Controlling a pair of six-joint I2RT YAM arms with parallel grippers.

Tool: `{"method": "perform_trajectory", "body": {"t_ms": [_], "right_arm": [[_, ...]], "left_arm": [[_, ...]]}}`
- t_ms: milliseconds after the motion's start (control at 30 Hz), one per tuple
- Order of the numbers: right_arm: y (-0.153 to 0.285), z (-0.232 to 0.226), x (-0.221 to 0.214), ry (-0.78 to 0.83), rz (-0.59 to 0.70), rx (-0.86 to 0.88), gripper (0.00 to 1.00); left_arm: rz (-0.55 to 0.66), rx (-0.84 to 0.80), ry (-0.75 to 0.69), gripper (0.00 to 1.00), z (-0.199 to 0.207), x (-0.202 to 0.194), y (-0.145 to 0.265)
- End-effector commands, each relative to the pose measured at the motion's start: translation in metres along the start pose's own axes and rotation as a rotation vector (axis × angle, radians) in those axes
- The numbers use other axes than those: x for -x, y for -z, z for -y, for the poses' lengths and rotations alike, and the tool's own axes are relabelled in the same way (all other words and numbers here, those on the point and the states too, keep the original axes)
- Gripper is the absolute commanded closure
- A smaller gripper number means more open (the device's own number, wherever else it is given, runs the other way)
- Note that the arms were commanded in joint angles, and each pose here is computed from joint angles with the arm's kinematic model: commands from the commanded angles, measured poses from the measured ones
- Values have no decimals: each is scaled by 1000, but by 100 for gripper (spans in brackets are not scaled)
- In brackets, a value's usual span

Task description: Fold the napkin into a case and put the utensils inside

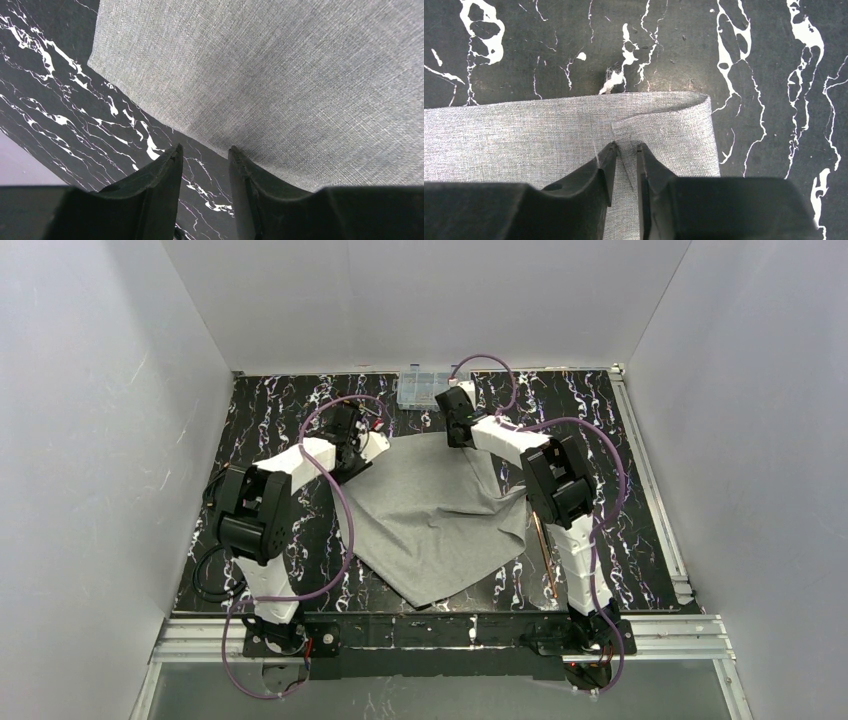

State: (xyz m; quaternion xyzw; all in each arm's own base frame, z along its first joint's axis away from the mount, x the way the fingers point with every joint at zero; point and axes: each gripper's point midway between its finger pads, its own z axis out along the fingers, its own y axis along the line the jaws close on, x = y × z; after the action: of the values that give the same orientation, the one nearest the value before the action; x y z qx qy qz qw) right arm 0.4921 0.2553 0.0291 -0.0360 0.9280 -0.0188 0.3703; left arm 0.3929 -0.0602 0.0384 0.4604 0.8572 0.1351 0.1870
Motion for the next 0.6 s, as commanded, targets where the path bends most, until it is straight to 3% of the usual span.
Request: {"method": "perform_trajectory", "body": {"t_ms": [0, 233, 400, 567], "right_arm": [[6, 5, 15, -14, 32, 20, 72], [10, 31, 38, -29, 51, 21, 90], [12, 53, 47, -37, 58, 13, 94], [17, 44, 51, -32, 43, 166, 95]], "left_arm": [[12, 52, -51, 62, -2, -11, 3], [5, 44, -37, 62, 5, -20, -3], [12, 46, -57, 62, 4, -17, -6], [17, 56, -58, 63, -1, -13, -7]]}}
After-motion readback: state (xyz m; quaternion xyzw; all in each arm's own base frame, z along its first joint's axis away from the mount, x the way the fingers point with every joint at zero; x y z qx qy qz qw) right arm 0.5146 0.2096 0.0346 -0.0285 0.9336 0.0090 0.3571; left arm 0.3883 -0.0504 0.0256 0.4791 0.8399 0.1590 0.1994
